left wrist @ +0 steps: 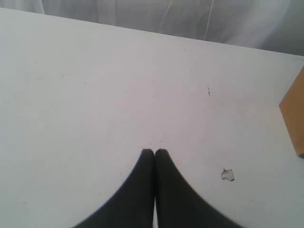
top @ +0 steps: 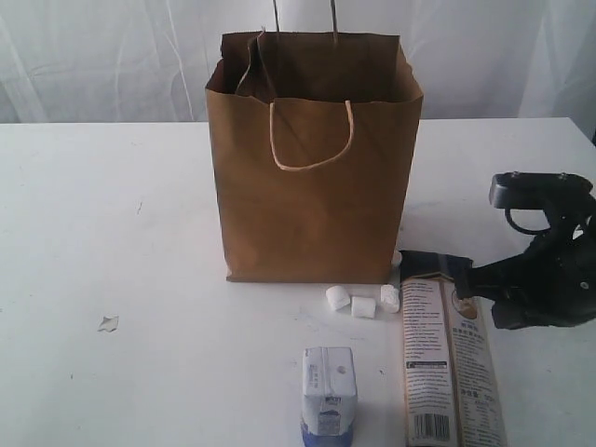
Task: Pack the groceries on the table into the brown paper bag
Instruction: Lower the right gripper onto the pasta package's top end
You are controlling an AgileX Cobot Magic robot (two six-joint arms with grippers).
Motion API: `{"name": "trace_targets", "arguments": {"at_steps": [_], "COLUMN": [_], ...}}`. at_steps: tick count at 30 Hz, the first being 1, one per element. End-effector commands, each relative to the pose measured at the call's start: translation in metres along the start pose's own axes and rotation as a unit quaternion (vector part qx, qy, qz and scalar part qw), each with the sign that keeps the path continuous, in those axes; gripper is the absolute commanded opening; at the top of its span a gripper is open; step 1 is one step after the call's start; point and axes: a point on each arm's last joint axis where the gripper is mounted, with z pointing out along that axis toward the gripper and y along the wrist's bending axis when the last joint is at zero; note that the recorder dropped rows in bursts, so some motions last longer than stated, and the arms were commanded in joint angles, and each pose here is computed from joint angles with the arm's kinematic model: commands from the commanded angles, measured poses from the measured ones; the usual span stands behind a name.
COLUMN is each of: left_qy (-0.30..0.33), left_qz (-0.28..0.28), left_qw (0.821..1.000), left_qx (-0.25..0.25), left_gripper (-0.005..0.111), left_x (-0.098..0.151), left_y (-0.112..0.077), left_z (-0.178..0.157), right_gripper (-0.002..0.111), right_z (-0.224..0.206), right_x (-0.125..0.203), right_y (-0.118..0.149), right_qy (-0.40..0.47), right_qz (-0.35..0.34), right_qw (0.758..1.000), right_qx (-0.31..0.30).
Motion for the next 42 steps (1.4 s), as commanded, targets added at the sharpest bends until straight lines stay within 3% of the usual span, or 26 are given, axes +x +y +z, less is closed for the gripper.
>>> {"name": "trace_targets", "arguments": {"at_steps": [1,7,10,16,21,30,35,42], "left_qy": [0.002,0.0,-0.003,-0.003,-0.003,-0.003,-0.004,-0.004], "left_qz": [-0.007,-0.007,-0.007,-0.007,-0.007,-0.007,-0.007,-0.012], "left_qw": [1.0,1.0,1.0,1.0,1.0,1.0,1.0,1.0], "left_qx": [-0.004,-0.002,-0.001,-0.001,-0.001,0.0,0.001,0.002], "left_gripper": [0.0,0.0,0.0,0.0,0.0,0.0,0.0,0.0], "left_x": [0.002,0.001,0.001,0.001,0.001,0.001,0.001,0.001], "left_y": [0.001,0.001,0.0,0.0,0.0,0.0,0.0,0.0], "left_z": [0.0,0.0,0.0,0.0,0.0,0.0,0.0,0.0], "right_gripper": [0.026,0.091,0.105,0.105,0.105,0.105,0.105,0.105], "right_z": [0.0,0.011,0.018,0.034,0.044,0.044,0.048,0.071], "right_x": [-0.003,-0.009,-0.01,-0.011,-0.01,-0.031,-0.029,-0.025], "right_y": [0.004,0.009,0.012,0.013,0.016,0.012,0.007,0.011], "right_qy": [-0.01,-0.019,-0.013,0.018,0.076,-0.013,0.0,0.062], "right_qz": [-0.032,0.027,0.064,0.084,0.025,0.021,-0.039,-0.018], "right_qw": [0.999,0.998,0.995,0.993,0.992,0.997,0.998,0.997], "right_qx": [-0.016,-0.052,-0.071,-0.082,-0.098,-0.072,-0.048,-0.043]}}
